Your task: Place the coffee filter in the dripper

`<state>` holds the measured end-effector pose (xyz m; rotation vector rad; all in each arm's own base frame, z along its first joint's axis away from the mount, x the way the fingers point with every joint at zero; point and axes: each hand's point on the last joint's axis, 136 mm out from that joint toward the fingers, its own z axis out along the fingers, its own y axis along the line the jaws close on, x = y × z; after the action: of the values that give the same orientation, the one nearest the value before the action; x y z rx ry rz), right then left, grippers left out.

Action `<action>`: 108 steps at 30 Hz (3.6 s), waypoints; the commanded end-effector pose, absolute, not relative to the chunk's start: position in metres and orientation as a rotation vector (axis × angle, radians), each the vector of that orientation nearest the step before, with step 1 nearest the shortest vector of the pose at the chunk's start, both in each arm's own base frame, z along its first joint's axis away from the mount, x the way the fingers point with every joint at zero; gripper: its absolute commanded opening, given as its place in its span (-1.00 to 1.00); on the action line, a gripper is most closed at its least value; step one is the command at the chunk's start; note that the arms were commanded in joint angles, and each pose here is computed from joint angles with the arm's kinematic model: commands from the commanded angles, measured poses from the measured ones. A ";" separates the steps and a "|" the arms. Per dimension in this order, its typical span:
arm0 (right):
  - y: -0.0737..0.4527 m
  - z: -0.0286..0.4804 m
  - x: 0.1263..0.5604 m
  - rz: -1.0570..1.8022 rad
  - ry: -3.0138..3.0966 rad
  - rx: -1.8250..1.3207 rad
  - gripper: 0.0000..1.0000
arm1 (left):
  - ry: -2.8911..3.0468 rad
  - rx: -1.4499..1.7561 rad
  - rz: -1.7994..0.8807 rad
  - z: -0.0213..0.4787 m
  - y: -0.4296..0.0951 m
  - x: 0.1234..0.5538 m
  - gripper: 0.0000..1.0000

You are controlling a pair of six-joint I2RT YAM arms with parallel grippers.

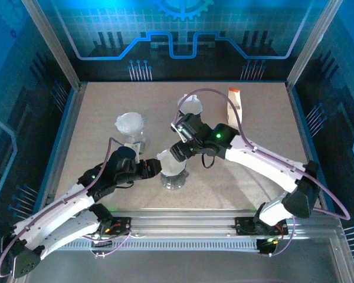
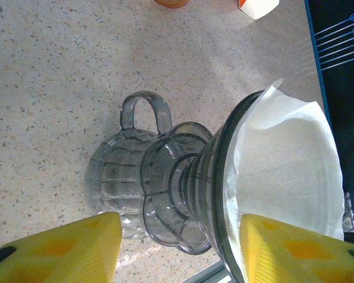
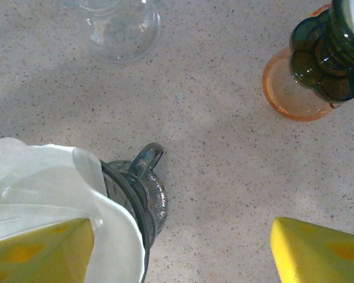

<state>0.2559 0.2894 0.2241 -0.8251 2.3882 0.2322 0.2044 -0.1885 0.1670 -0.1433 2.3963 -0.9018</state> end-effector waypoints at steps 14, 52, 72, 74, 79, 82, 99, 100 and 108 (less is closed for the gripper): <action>0.256 0.240 0.250 0.207 2.330 -0.686 0.59 | 2.310 -0.147 -0.977 0.206 -0.191 0.208 0.33; 0.231 0.093 0.174 0.701 2.545 -0.634 0.05 | 2.536 -0.424 -1.176 0.077 -0.184 0.176 -0.63; 0.235 0.062 0.169 0.787 2.617 -0.582 -0.18 | 2.560 -0.457 -1.266 0.054 -0.210 0.198 -0.99; 0.236 0.061 0.169 0.800 2.620 -0.579 -0.20 | 2.558 -0.456 -1.272 0.054 -0.212 0.201 -1.00; 0.243 0.055 0.171 0.850 2.627 -0.562 -0.24 | 2.568 -0.453 -1.284 0.051 -0.220 0.205 -1.00; 0.246 0.051 0.174 0.879 2.630 -0.545 -0.27 | 2.569 -0.441 -1.294 0.051 -0.227 0.209 -1.00; 0.230 0.034 0.194 0.894 2.650 -0.385 -0.40 | 2.575 -0.391 -1.317 0.051 -0.260 0.240 -1.00; 0.228 0.034 0.195 0.889 2.650 -0.375 -0.40 | 2.576 -0.389 -1.317 0.051 -0.262 0.242 -1.00; 0.217 0.034 0.205 0.860 2.644 -0.298 -0.39 | 2.601 -0.419 -1.299 0.046 -0.262 0.244 -1.00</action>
<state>0.1991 0.2210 0.0314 -0.3399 2.6634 0.8670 0.2443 -0.2568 0.0423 -0.4405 2.5986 -1.2803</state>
